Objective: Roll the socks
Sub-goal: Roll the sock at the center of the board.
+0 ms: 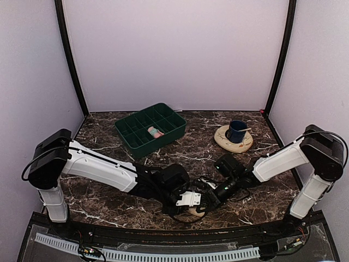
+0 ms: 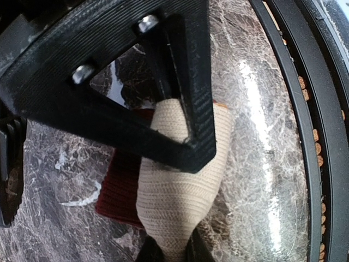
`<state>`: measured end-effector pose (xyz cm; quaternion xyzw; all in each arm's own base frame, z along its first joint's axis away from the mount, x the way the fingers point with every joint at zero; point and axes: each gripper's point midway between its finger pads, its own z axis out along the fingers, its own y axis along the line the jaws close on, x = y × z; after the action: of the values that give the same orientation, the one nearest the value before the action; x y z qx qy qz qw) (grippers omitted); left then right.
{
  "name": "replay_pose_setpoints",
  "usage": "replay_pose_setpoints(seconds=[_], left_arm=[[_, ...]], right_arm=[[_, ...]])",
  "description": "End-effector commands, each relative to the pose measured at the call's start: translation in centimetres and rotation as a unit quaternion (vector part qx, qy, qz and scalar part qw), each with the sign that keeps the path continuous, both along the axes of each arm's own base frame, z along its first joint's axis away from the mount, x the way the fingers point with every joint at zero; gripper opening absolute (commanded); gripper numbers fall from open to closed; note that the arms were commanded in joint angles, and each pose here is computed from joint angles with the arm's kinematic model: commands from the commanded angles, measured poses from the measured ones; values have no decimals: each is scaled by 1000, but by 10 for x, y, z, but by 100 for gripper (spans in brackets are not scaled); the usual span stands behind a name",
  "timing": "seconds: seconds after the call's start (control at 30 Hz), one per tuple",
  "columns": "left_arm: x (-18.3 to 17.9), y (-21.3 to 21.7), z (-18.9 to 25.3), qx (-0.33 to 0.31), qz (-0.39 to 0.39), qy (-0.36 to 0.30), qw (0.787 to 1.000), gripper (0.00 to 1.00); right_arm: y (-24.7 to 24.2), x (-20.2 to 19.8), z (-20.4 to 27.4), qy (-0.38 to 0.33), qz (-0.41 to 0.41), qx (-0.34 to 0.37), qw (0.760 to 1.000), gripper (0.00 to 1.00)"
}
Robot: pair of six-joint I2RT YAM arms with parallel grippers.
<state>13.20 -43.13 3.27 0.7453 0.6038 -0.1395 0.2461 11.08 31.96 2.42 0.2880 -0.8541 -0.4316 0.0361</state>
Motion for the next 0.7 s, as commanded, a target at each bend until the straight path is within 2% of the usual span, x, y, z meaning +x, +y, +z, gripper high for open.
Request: replay_pose_setpoints(seconds=[0.0,0.13,0.4,0.67], left_arm=[[-22,5,-13,29,-15,65,997,4],[-23,11,-18,51,-2,99,994,4],[-24,28,-23,100,36,172,979,2],[-27,33,-13,107,58,233,965,3]], right_arm=[[-11,5,-15,-7,-15,-39,999,27],[-13,10,-11,-14,-25,-37,999,32],[-23,25,-7,-33,-55,-43,997,35],[-29,39,1,-71,-79,-47,993,37]])
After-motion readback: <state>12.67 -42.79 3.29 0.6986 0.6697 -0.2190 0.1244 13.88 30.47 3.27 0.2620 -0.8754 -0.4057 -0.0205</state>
